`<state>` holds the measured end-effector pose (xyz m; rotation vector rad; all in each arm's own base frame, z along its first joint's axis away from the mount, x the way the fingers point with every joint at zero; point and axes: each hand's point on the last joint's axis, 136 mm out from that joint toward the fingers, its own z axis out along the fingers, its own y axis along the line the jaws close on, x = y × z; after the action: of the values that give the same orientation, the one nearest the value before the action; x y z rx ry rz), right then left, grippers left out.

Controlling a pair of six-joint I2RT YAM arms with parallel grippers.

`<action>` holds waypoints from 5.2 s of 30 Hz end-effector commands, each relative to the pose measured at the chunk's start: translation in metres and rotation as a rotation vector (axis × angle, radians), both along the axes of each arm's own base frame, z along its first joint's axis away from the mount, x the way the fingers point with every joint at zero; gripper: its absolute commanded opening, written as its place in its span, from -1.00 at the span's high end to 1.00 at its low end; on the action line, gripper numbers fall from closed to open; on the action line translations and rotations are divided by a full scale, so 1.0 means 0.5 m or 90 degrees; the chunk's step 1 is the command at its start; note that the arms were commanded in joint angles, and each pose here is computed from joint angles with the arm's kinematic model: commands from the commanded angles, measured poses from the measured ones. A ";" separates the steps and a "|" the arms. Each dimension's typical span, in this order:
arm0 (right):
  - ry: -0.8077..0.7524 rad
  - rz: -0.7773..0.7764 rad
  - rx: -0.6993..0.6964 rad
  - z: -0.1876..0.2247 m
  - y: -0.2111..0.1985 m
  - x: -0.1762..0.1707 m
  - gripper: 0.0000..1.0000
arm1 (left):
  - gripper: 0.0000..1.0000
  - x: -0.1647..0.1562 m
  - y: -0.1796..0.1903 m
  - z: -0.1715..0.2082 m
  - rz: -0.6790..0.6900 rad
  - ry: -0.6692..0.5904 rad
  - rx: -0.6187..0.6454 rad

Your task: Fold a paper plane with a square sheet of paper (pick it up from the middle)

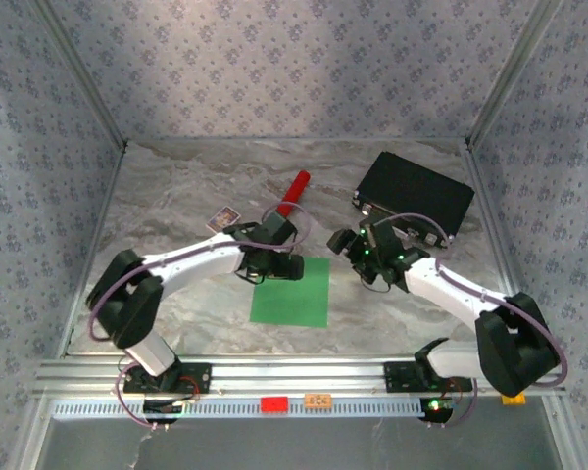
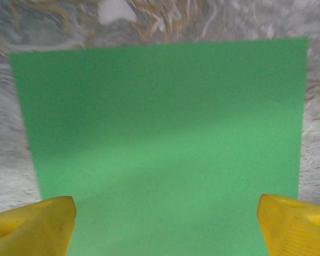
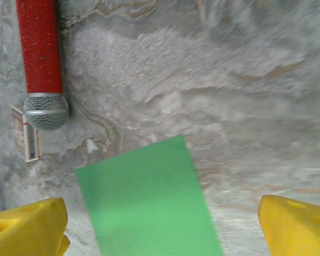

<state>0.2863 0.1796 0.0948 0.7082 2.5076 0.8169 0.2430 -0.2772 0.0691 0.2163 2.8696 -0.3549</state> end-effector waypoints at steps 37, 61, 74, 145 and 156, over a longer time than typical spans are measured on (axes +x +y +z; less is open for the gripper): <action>-0.012 0.040 -0.009 -0.023 -0.073 -0.080 -0.98 | -0.92 -0.028 -0.045 -0.098 0.039 0.117 0.112; -0.003 0.030 0.001 -0.024 -0.076 -0.089 -0.97 | -0.95 -0.025 -0.039 -0.062 0.035 0.089 0.109; 0.003 0.025 -0.001 -0.030 -0.081 -0.091 -0.98 | -0.99 -0.033 -0.044 -0.087 0.027 0.110 0.124; 0.012 0.009 0.000 -0.035 -0.092 -0.097 -0.98 | -0.94 -0.060 -0.042 -0.144 0.012 0.137 0.161; 0.015 0.002 -0.003 -0.036 -0.095 -0.096 -0.97 | -0.92 -0.060 -0.043 -0.144 0.008 0.135 0.161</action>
<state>0.2413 0.1367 0.0788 0.6780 2.5269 0.8265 0.2256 -0.3058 0.0181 0.2020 3.0679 -0.0659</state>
